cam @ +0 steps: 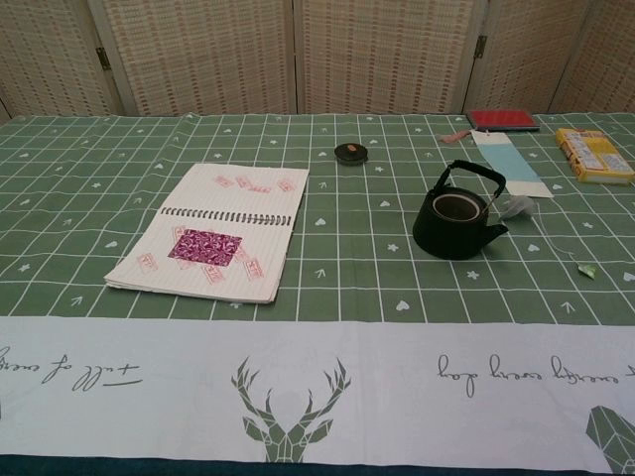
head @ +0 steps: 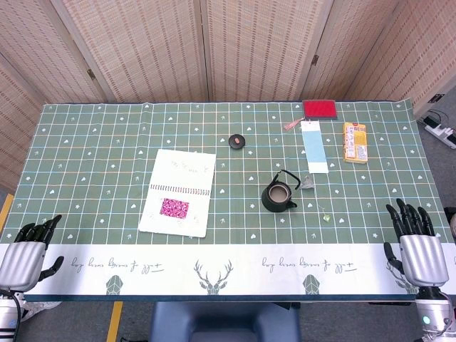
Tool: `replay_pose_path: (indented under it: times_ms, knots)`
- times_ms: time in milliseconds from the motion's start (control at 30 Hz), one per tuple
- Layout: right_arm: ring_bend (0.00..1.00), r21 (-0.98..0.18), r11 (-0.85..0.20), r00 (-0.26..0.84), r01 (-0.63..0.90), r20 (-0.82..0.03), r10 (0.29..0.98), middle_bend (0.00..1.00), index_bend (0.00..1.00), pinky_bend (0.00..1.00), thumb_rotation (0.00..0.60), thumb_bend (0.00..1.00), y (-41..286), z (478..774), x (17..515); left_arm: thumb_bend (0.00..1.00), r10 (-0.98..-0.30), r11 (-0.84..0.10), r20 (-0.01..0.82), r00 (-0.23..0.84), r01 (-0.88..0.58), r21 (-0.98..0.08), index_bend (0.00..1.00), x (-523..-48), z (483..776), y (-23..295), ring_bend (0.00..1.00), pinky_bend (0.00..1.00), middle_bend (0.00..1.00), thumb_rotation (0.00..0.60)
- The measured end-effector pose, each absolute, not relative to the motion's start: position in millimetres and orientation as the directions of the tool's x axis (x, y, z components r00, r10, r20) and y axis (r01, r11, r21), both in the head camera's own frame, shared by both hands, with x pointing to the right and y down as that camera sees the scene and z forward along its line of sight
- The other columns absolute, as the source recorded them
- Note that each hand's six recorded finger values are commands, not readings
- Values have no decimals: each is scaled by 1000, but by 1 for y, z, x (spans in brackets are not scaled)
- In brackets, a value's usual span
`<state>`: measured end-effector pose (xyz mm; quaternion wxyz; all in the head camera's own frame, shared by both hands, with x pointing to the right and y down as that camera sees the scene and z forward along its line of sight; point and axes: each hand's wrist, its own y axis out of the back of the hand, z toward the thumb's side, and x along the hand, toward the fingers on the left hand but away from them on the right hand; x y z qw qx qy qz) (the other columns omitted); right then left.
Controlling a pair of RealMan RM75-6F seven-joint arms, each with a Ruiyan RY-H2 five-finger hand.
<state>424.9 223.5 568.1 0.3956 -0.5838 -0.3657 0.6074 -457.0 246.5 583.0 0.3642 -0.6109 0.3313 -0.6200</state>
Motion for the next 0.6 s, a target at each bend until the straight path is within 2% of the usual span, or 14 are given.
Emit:
replay_pose_path:
  times_ms: [233, 400, 533, 600]
  knots:
    - [0, -896, -441, -16, -58, -441, 898, 0, 47, 0, 600, 449, 222, 574, 427, 283, -852, -523, 524, 1, 48, -851, 15, -459, 586, 244, 185, 137, 134, 600]
    - [0, -879, -471, 31, -69, -474, 880, 0, 61, 0, 600, 448, 224, 581, 415, 283, -850, -525, 526, 7, 34, -850, 15, -459, 586, 244, 185, 137, 134, 600]
    - [0, -886, -455, 81, -83, -462, 883, 0, 218, 0, 600, 448, 221, 594, 402, 283, -851, -525, 525, 12, 23, -851, 15, -459, 585, 244, 185, 137, 134, 600]
    - [0, -892, -445, 99, -78, -451, 887, 0, 246, 0, 600, 448, 221, 606, 397, 283, -853, -522, 522, 10, 17, -853, 15, -460, 583, 244, 185, 137, 134, 600]
